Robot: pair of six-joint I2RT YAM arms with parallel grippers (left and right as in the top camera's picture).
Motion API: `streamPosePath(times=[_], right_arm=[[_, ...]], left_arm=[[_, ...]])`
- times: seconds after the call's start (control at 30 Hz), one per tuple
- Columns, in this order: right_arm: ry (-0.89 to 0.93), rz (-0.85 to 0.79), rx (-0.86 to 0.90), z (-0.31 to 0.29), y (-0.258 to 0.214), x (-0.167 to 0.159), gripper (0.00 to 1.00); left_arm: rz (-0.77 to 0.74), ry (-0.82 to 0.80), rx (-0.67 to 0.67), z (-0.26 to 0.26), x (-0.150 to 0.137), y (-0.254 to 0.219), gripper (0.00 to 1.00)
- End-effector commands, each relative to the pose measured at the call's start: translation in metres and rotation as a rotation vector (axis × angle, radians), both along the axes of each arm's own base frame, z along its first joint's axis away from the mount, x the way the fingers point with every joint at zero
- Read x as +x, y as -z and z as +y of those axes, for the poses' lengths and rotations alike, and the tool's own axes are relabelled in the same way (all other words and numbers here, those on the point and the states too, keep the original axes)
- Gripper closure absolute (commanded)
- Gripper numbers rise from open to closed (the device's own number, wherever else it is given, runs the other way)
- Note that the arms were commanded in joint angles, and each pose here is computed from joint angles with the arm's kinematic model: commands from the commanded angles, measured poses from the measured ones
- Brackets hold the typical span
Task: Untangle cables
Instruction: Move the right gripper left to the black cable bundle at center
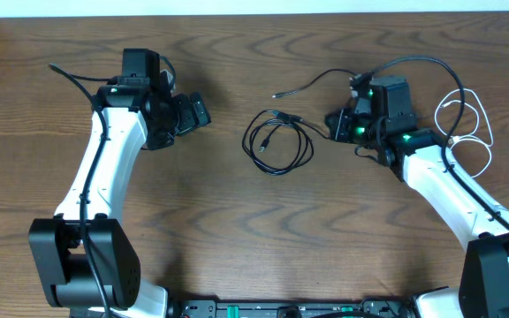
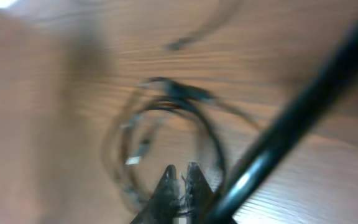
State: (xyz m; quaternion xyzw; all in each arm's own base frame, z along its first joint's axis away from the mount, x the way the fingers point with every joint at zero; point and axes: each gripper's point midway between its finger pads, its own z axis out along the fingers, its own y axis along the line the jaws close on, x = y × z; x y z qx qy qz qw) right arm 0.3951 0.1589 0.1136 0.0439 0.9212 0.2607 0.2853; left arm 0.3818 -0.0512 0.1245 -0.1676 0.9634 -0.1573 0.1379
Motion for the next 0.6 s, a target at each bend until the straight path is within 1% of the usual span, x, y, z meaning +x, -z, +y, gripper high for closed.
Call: streamPosePath(times=[0.0, 0.03, 0.1, 0.13, 0.2, 0.27, 0.33, 0.43, 0.47, 0.5, 0.57], right_arm=[[0.069, -0.035, -0.123, -0.022, 0.004, 0.009, 0.66], [0.060, -0.040, -0.129, -0.022, 0.002, 0.008, 0.55], [0.070, -0.024, -0.128, -0.024, -0.005, 0.005, 0.35], [0.079, -0.016, -0.124, -0.024, -0.011, 0.004, 0.27], [0.080, -0.016, -0.126, -0.025, -0.031, 0.003, 0.21], [0.077, -0.009, -0.130, -0.025, -0.050, 0.002, 0.20], [0.067, 0.001, -0.139, -0.024, -0.063, 0.000, 0.21], [0.032, -0.003, -0.158, -0.019, -0.069, -0.003, 0.48], [0.025, -0.001, -0.158, -0.017, -0.068, -0.004, 0.59], [0.017, 0.007, -0.161, -0.014, -0.064, -0.006, 0.73], [-0.006, 0.023, -0.167, -0.006, -0.057, -0.011, 0.91]], left_arm=[[0.015, -0.005, 0.014, 0.003, -0.002, 0.005, 0.02], [0.015, -0.005, 0.014, 0.003, -0.002, 0.005, 0.02], [0.015, -0.005, 0.014, 0.003, -0.002, 0.005, 0.02], [0.015, -0.005, 0.014, 0.003, -0.002, 0.005, 0.02], [0.015, -0.005, 0.014, 0.003, -0.002, 0.005, 0.02], [0.015, -0.005, 0.014, 0.003, -0.002, 0.005, 0.02], [0.015, -0.005, 0.014, 0.003, -0.002, 0.005, 0.02], [0.015, -0.005, 0.014, 0.003, -0.002, 0.005, 0.02], [0.015, -0.005, 0.014, 0.003, -0.002, 0.005, 0.02], [0.015, -0.005, 0.014, 0.003, -0.002, 0.005, 0.02], [0.015, -0.005, 0.014, 0.003, -0.002, 0.005, 0.02]])
